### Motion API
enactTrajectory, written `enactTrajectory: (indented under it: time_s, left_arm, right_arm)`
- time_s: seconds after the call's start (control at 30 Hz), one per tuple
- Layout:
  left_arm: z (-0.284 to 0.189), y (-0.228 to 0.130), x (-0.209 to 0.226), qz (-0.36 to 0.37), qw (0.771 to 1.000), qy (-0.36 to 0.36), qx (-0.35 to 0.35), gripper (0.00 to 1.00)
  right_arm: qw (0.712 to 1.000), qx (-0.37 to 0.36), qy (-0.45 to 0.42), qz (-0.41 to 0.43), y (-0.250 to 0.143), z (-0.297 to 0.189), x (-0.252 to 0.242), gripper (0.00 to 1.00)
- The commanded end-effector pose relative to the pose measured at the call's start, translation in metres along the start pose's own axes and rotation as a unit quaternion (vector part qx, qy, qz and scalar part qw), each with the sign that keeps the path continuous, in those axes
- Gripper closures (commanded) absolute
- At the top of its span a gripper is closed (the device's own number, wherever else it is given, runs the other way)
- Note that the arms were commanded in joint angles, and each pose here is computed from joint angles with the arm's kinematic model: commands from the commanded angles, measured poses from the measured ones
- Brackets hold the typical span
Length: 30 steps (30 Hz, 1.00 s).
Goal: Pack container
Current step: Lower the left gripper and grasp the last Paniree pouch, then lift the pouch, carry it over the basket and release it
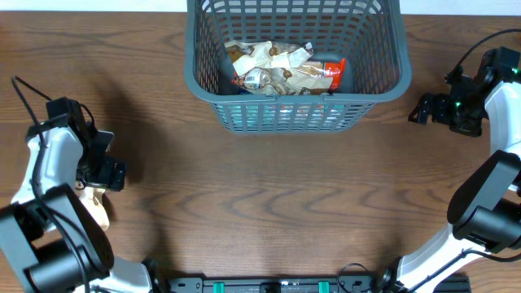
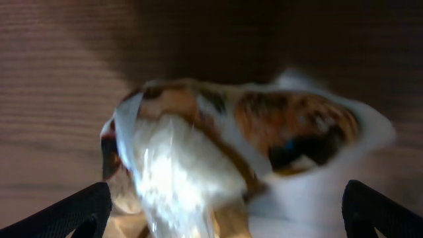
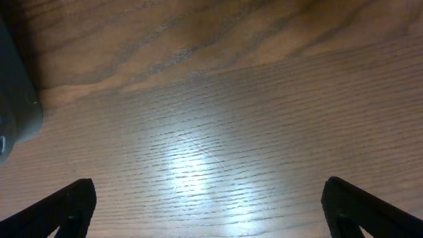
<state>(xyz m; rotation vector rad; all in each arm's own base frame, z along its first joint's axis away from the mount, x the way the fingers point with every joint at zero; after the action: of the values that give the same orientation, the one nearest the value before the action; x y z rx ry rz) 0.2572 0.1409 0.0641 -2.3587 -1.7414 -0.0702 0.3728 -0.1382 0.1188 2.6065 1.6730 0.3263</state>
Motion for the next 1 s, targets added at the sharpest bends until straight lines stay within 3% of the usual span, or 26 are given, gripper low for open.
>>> enactTrajectory:
  time_s: [0.0,0.17,0.23,0.43,0.53,0.83,0.97]
  left_arm:
    - [0.012,0.001,-0.005,0.006,1.0,-0.022,0.009,0.01]
    - [0.024,0.002,-0.006,-0.011,0.999,-0.04,0.012,0.01]
    - [0.026,0.003,-0.008,-0.028,0.998,-0.058,0.002,0.06]
    - [0.026,0.003,-0.008,-0.043,0.996,-0.072,-0.007,0.51]
    - [0.026,0.004,-0.008,-0.046,0.996,-0.073,-0.009,0.94]
    - [0.024,0.005,-0.008,-0.048,0.996,-0.071,-0.013,0.94]
    - [0.013,0.011,0.001,-0.082,0.995,-0.058,-0.028,0.94]
  right_arm:
    - [1.0,0.003,-0.005,-0.007,-0.001,0.001,0.0,0.01]
    - [1.0,0.003,-0.012,-0.007,-0.001,0.001,-0.002,0.01]
    - [1.0,0.003,-0.012,-0.007,-0.001,0.001,-0.002,0.01]
    - [1.0,0.001,-0.012,-0.008,0.0,0.001,-0.002,0.01]
    - [1.0,0.001,-0.012,-0.007,0.0,0.001,-0.002,0.01]
    - [1.0,0.002,-0.012,-0.007,-0.001,0.001,-0.002,0.01]
    - [1.0,0.001,-0.012,-0.007,-0.001,0.001,-0.002,0.01]
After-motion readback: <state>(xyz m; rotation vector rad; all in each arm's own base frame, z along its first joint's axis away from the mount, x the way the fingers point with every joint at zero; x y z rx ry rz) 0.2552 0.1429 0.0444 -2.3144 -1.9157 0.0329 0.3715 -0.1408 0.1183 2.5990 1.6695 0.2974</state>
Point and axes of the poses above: each gripper's point midway between its finger pads, its own z axis out along the fingers, its own x axis along the line the jaws close on, y = z × x, the point moved 3 cm from there along -z, back along the fingers, and after that the axes turned 11 degrees about z, right-handed, at the moved point
